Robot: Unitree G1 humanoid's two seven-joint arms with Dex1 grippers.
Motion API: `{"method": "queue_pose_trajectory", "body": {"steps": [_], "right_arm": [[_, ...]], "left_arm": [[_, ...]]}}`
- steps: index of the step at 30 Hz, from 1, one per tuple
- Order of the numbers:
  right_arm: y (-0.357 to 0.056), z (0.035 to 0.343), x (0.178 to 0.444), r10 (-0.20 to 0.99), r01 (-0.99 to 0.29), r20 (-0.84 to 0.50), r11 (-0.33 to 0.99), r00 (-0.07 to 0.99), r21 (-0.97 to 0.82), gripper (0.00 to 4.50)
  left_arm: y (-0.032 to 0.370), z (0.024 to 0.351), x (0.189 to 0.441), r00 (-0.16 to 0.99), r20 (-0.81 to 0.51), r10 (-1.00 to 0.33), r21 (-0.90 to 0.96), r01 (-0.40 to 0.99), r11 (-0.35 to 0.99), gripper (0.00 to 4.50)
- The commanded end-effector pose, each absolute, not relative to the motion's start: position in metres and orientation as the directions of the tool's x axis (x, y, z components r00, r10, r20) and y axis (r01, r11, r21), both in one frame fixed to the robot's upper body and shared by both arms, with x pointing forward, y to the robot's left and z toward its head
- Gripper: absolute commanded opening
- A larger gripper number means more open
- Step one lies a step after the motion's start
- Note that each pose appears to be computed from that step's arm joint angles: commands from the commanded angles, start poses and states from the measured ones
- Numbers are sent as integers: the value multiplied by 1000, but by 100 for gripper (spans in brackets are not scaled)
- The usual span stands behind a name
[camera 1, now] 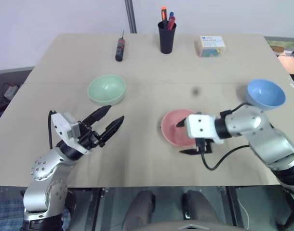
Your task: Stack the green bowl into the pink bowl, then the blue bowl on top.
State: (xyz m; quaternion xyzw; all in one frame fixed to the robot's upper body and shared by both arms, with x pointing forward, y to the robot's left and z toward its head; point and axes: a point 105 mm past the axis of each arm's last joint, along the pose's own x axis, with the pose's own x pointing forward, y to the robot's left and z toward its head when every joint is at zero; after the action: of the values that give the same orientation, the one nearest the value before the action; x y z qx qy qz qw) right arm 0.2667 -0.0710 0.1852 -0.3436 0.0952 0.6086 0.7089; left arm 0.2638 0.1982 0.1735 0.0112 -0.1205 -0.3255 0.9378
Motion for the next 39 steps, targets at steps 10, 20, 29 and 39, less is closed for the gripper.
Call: {"method": "queue_pose_trajectory", "body": {"steps": [10, 20, 29, 39], "right_arm": [[-132, 289, 262, 937, -919, -114, 292, 330, -266, 441], [-145, 304, 246, 935, -908, -38, 333, 353, -255, 441], [-144, 300, 248, 924, -897, -40, 357, 379, -260, 441], [-143, 301, 249, 921, -892, -35, 365, 388, -267, 441]], "left_arm": [[216, 187, 319, 914, 65, -400, 216, 379, 900, 310], [225, 191, 359, 953, -77, -293, 348, 301, 888, 310], [220, 162, 374, 905, -242, -350, 378, 420, 825, 310], [212, 169, 386, 894, -195, -404, 433, 448, 782, 310]]}}
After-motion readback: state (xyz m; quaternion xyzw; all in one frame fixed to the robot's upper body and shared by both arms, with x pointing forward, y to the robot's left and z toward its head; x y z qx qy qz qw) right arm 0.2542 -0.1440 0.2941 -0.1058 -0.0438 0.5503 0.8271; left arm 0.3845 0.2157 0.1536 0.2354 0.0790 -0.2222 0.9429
